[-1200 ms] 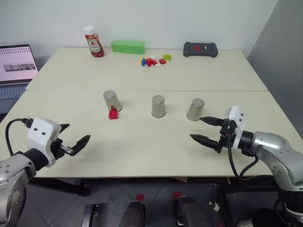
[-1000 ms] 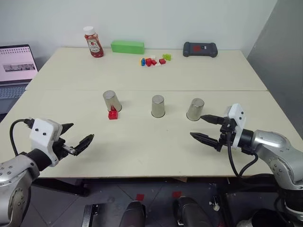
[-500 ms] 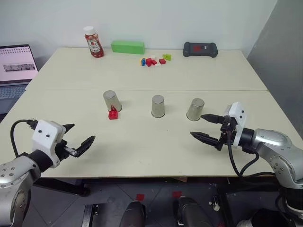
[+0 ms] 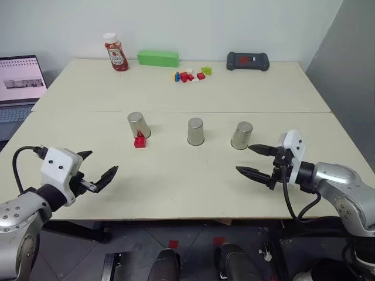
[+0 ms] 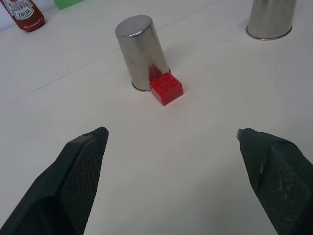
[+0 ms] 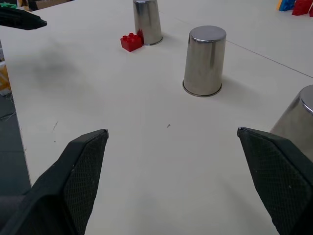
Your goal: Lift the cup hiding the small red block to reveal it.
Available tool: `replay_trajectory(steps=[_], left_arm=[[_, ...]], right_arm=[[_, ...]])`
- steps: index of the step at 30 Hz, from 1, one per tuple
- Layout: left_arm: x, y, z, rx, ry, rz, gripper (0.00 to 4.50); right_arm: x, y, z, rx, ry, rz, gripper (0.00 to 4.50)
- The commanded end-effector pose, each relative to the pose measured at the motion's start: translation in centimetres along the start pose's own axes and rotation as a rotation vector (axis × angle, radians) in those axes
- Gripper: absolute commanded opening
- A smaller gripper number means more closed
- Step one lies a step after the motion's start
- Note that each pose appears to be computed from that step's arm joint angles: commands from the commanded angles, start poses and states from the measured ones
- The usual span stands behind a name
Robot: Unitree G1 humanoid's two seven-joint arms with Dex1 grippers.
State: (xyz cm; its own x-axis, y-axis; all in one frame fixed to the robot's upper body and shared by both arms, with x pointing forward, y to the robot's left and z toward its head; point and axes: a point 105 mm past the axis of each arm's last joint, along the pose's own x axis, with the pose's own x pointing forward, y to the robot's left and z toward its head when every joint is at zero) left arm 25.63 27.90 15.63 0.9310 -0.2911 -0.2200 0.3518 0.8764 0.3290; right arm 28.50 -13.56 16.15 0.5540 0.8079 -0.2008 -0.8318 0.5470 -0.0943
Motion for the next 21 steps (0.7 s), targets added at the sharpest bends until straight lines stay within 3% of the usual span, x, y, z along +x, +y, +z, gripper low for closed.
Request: replay_trajectory(steps=[1, 21], left_arm=[[-0.01, -0.19, 0.14, 0.009, 0.034, -0.032, 4.49], [0.28, -0.57, 0.07, 0.002, 0.040, -0.070, 4.49]], right_arm=[[-0.23, 0.28, 1.26, -0.047, -0.038, 0.000, 4.50], [-0.48, 0.45, 1.10, -0.052, -0.024, 0.011, 4.50]])
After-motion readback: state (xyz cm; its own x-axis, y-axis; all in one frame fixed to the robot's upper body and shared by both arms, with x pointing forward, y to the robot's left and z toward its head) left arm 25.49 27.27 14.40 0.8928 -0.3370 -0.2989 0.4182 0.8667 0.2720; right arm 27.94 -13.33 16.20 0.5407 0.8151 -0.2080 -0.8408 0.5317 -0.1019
